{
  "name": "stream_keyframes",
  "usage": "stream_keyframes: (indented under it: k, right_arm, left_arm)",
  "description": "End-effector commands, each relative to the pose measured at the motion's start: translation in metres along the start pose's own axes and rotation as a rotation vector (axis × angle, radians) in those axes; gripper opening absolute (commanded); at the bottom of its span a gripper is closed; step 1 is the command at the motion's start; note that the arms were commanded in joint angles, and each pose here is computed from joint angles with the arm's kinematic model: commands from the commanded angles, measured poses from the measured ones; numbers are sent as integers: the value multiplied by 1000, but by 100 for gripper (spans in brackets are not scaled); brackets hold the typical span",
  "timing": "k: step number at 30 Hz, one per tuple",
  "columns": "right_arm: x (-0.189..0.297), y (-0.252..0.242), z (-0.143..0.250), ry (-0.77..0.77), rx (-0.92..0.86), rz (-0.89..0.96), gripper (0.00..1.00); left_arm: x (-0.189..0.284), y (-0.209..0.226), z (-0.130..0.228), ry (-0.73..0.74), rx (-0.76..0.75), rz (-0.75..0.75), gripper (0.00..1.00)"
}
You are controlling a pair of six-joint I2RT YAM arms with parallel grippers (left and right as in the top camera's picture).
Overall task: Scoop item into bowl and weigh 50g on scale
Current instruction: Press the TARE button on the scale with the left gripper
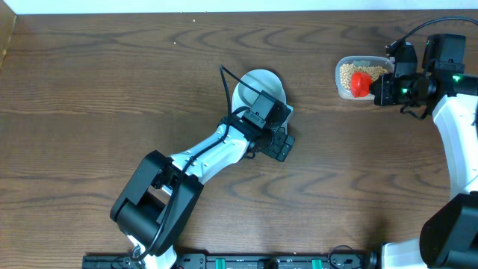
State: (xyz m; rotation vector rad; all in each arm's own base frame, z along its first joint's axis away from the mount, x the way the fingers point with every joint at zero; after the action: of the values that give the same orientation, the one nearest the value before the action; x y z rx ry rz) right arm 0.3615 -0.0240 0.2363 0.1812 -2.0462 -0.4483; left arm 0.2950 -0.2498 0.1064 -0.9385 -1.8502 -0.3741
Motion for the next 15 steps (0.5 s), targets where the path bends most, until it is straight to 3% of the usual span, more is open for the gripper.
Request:
stream_keyframes:
  k: [1, 15]
  right_arm:
    - [1, 2, -4, -7, 10, -5, 1]
    - [1, 2, -4, -8, 11, -1, 1]
  left_arm:
    - [-14, 1, 8, 43, -4, 16, 88]
    - [-6, 0, -3, 27, -7, 17, 88]
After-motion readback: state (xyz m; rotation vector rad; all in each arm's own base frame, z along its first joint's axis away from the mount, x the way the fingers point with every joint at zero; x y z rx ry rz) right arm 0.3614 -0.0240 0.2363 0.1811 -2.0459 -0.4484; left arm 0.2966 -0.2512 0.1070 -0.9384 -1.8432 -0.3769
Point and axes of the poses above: each gripper's point midway between its finger pads, its own x axis back along the fingers, its own y axis along the line the jaws close on, z = x × y, the point moved 9 cm from there along x, back along the fingers, and after that the axes turned 14 degrees about -x, right-handed, at the moved point
